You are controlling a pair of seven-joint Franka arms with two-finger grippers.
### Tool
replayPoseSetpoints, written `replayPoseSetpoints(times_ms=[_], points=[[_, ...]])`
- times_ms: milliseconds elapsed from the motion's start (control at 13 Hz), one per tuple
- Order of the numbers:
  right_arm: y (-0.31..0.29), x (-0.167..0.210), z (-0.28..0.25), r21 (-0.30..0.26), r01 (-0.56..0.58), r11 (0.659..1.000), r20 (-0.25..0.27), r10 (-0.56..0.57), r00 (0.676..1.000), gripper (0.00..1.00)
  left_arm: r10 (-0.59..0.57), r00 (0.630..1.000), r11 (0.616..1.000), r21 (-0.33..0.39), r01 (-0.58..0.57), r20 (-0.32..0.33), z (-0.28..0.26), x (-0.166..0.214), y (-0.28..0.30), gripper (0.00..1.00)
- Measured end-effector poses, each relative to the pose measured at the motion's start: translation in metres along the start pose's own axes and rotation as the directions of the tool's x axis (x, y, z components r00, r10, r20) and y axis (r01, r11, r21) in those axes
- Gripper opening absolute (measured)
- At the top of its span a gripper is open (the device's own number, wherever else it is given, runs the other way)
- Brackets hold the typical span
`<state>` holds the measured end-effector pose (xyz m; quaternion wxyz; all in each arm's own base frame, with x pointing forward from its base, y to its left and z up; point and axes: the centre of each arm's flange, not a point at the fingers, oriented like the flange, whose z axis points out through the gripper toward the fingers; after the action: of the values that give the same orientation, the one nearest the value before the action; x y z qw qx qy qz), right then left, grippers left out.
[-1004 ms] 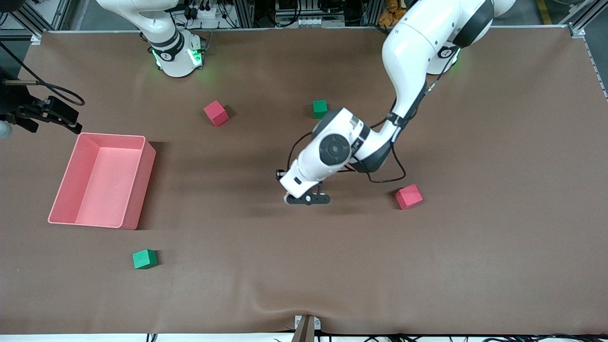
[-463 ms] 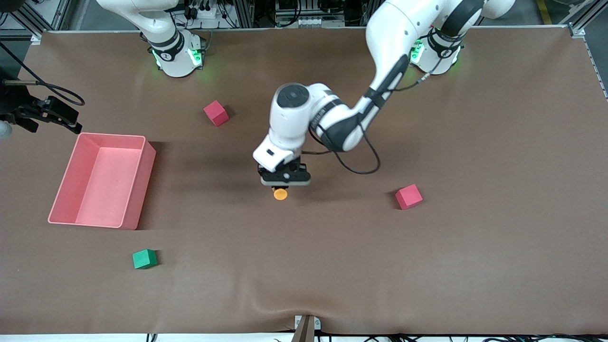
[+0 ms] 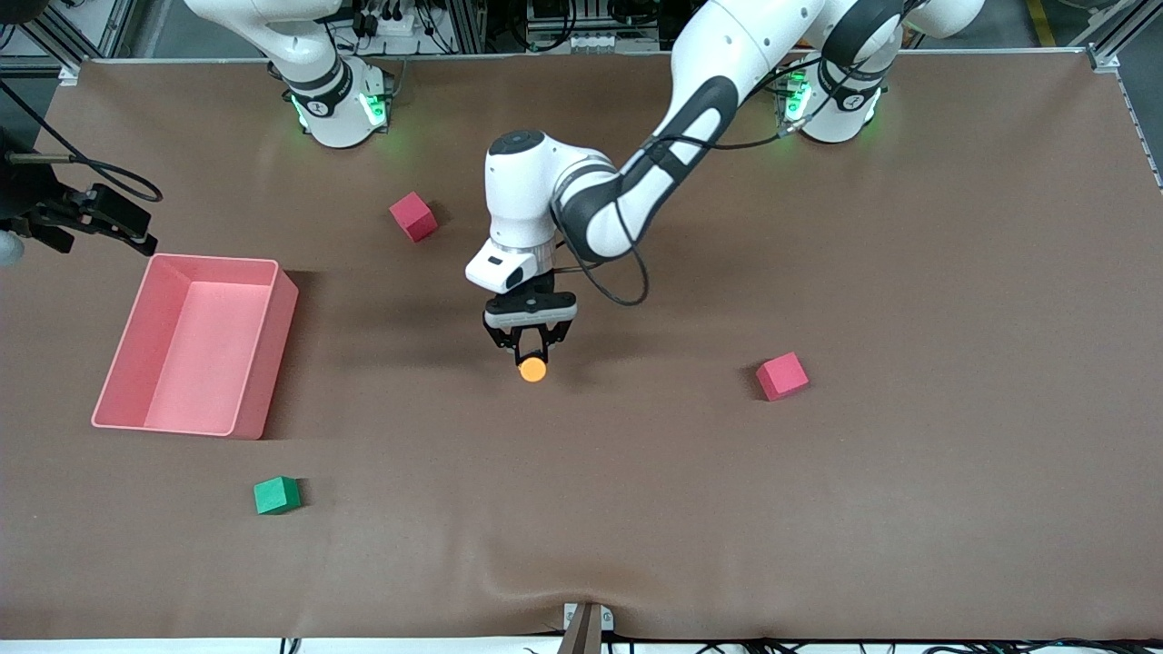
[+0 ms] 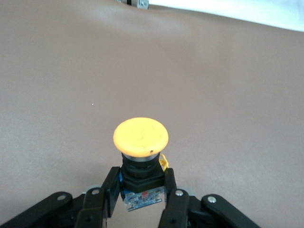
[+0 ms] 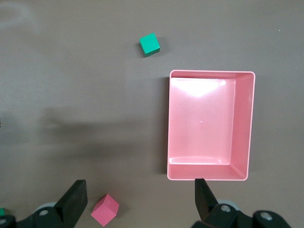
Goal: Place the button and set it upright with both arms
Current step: 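Lift the button with the left gripper and move it toward the green cube, then lower the button upright onto the table and open the left gripper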
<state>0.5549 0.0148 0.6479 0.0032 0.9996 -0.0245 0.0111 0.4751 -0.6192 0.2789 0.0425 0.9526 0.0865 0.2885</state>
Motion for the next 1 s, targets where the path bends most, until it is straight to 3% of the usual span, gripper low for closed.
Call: replayPoseSetpoints(times_ms=[386,618,1004], points=[[0.0,-0.002,0.001,-0.001,0.0,1.0,0.015,0.0,1.0,1.0,0.005,0.986,1.0,0.01,-0.004,-0.166,0.032,-0.063,0.001,0.42],[0.0,-0.002,0.001,-0.001,0.0,1.0,0.016,0.0,1.0,1.0,0.064,0.971,0.997,0.045,-0.055,-0.229,0.046,-0.076,-0.006,0.42],[0.0,-0.002,0.002,-0.002,0.0,1.0,0.02,0.0,1.0,1.0,0.107,0.941,0.994,0.042,-0.099,-0.321,0.071,-0.104,-0.016,0.42]])
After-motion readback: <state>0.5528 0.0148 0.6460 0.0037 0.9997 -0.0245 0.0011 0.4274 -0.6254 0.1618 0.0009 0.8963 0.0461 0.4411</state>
